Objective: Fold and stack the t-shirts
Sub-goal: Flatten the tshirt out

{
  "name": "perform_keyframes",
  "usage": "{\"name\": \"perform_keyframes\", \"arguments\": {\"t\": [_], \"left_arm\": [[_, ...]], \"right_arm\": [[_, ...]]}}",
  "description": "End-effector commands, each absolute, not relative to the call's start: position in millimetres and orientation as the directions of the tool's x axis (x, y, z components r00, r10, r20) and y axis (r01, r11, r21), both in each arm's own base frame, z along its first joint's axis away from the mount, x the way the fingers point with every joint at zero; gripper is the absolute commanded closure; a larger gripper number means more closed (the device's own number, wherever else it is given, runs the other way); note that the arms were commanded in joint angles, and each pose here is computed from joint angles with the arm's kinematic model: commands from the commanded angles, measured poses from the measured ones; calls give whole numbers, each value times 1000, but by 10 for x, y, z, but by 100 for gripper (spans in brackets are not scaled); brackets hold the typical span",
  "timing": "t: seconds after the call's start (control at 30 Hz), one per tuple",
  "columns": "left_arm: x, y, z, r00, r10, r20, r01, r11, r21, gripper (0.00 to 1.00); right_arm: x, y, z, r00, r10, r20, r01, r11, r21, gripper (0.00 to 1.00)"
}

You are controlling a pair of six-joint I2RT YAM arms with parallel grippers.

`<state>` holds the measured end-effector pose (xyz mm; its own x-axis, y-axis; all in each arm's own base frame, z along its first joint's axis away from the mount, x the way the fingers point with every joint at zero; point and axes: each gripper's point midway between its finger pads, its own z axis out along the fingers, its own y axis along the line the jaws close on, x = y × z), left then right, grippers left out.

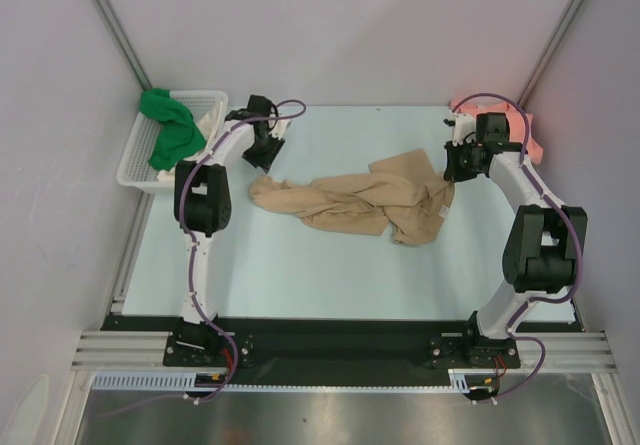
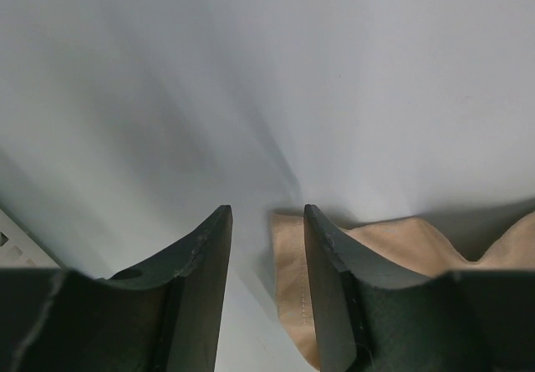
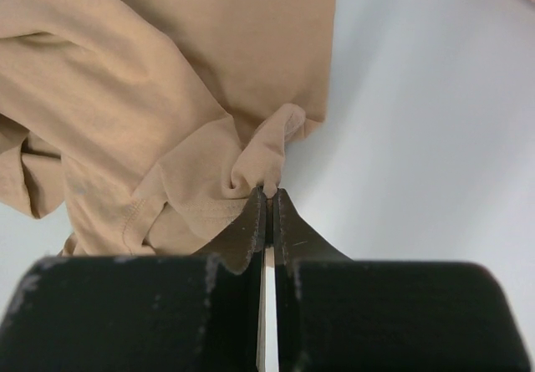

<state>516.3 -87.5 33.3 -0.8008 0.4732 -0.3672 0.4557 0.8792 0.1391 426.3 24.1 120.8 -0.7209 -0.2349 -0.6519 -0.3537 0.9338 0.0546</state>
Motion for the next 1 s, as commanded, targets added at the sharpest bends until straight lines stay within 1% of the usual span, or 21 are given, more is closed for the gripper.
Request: {"name": "perform_keyframes", "arguments": {"t": [0.0,0.17,0.47,0.53,0.6,0.77,0.8,0.87,0.9,0.93,0.97], "left_arm": [[5163,-851,479,-805,445,-392,433,893,124,54],[5058,-872,403,-815,444,-372,447,891,83,55],[4984,-827,324,-829,439,-347,442,894,75,57],[4953,-822,285,-834,439,-335,442,894,71,59],[4899,-809,275,-837,442,-323,445,893,70,59],[4748,-782,212,-850,439,-291,445,894,47,66],[4736,-779,202,-851,439,-288,446,894,46,68],[4733,-784,192,-851,440,-286,448,893,43,75],[4733,-784,196,-851,440,-286,448,893,43,81],[4753,-780,216,-850,439,-293,445,894,49,98],[4777,-770,241,-849,434,-300,439,897,55,99]], "right_arm": [[4317,204,1217,-714,-247,-655,-352,935,31,100],[4310,208,1173,-719,-244,-651,-351,936,36,100],[4344,205,1142,-724,-244,-645,-352,935,41,100],[4359,207,1155,-722,-243,-648,-352,935,41,100],[4362,207,1145,-725,-244,-644,-352,935,43,100],[4384,186,1130,-728,-235,-645,-345,937,48,100],[4381,180,1122,-730,-234,-642,-344,938,49,100],[4379,181,1105,-733,-231,-640,-341,939,52,100],[4387,174,1106,-732,-230,-641,-340,939,52,100],[4391,173,1105,-732,-230,-641,-340,939,52,100],[4392,162,1104,-733,-231,-640,-337,940,46,100]]}}
